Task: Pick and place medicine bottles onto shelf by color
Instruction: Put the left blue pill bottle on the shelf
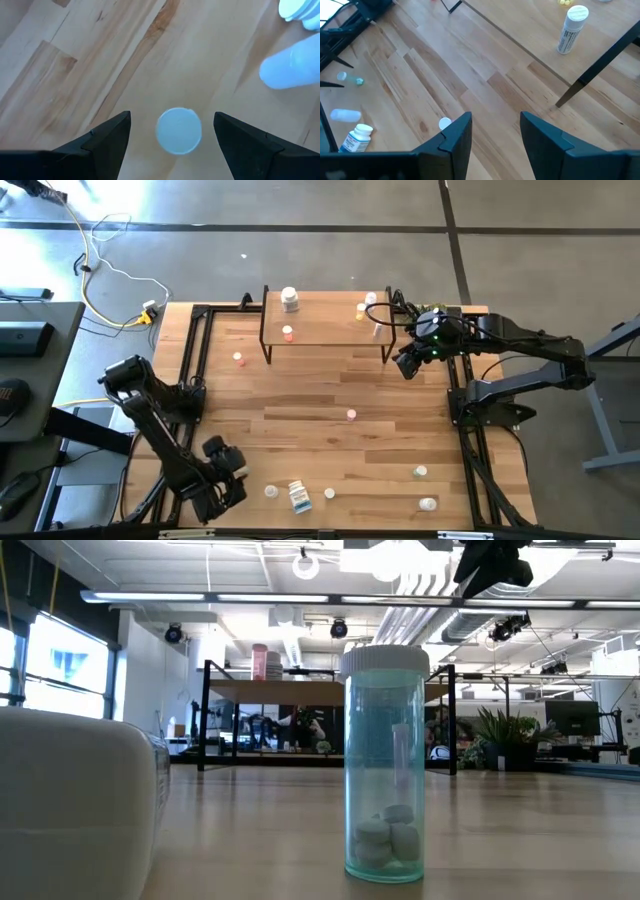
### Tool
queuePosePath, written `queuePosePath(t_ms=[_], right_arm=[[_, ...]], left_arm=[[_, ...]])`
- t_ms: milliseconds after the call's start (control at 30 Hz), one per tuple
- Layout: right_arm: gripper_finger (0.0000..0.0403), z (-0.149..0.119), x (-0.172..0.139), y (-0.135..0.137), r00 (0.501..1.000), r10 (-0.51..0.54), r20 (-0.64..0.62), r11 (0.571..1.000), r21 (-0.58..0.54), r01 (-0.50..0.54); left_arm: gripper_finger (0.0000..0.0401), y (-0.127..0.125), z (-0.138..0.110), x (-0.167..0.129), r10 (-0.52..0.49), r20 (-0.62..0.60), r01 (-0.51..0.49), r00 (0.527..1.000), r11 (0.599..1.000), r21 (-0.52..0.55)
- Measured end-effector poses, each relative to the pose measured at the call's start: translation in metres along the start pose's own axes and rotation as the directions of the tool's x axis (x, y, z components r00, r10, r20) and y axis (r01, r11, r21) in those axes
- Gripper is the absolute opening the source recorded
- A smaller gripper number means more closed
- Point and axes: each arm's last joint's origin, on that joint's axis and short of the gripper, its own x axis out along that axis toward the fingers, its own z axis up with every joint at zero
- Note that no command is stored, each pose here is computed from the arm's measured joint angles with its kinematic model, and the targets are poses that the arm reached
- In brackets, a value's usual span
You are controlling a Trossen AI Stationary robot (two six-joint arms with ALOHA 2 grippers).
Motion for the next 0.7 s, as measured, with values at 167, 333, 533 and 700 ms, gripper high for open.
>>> queuePosePath(t_ms=[167,333,533,700], right_arm=[[0.0158,0.0000,0.0000,0.0000,1.000,0.000,0.000,1.000,0.000,0.000],[0.0158,0.0000,0.0000,0.0000,1.000,0.000,0.000,1.000,0.000,0.000],[0.0158,0.0000,-0.0001,0.0000,1.000,0.000,0.000,1.000,-0.001,0.000],[0.0158,0.0000,-0.0001,0.0000,1.000,0.000,0.000,1.000,-0.002,0.000]], left_arm=[[0.0259,-0.0016,-0.0010,0.0050,0.012,-0.007,-0.012,1.000,1.000,0.000],[0.0220,-0.0017,-0.0011,0.0049,0.011,-0.008,-0.011,1.000,1.000,0.001],[0.0170,-0.0019,-0.0011,0.0049,0.009,-0.007,-0.009,1.000,1.000,0.006],[0.0128,-0.0020,-0.0014,0.0049,0.008,-0.020,-0.008,1.000,1.000,0.006]])
